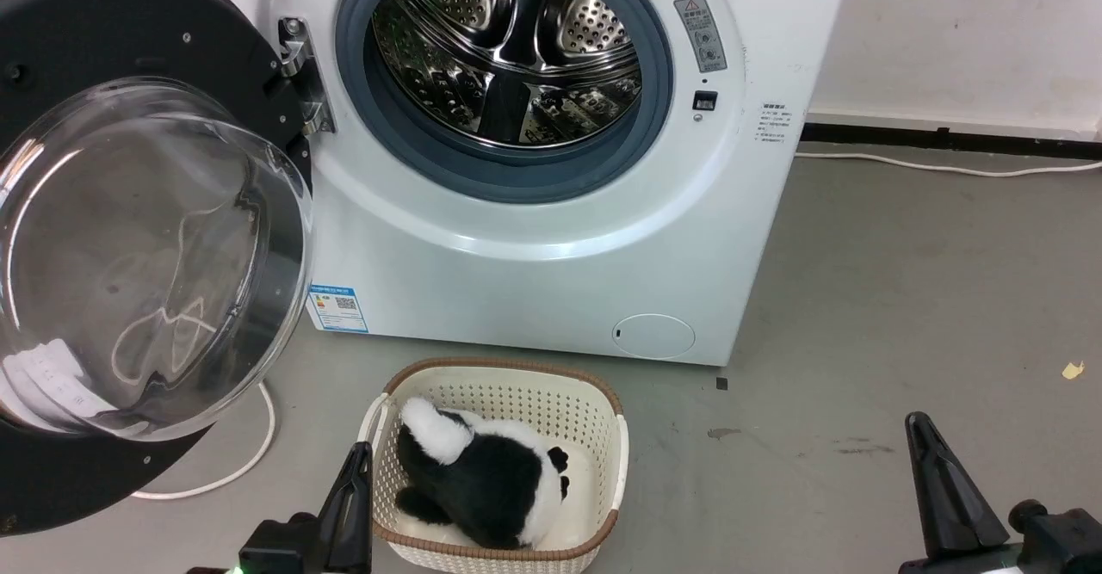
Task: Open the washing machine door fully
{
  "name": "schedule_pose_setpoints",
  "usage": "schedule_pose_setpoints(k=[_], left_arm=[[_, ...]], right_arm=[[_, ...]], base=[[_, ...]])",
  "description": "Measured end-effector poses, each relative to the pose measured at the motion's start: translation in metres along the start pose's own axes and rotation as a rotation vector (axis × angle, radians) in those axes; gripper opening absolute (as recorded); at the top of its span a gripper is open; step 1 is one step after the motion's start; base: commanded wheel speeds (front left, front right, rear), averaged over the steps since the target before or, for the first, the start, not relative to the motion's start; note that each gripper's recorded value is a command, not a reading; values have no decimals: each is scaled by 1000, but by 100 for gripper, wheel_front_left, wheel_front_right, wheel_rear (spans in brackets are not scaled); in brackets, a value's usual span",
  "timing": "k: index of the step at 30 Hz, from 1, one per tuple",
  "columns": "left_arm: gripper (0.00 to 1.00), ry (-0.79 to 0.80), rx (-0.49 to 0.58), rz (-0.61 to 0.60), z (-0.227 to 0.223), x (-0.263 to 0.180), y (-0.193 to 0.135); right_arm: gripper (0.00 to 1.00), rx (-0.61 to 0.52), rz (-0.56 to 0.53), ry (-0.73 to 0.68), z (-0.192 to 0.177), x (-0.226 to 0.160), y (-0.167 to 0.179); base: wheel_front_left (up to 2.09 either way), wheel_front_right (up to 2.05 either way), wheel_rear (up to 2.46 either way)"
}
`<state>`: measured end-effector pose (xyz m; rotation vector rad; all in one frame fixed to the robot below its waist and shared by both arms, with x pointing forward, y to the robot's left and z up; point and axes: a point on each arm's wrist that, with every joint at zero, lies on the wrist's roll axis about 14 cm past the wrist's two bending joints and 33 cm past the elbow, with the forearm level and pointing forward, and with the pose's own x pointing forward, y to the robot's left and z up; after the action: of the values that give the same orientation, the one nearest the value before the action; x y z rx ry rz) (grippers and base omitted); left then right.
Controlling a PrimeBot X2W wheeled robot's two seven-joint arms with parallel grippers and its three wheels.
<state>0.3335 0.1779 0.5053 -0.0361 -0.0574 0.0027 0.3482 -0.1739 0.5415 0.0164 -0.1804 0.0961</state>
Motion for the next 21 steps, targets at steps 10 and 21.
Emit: schedule_pose_setpoints(k=[10, 21], left_arm=[[0, 10, 8, 0, 1, 4, 1], [0, 22, 15, -1, 1, 7, 0]], right_arm=[[0, -1, 2, 32, -5, -1, 1], [0, -6, 9, 39, -5, 4, 3]], base=[[0, 0, 0], [0, 0, 0]])
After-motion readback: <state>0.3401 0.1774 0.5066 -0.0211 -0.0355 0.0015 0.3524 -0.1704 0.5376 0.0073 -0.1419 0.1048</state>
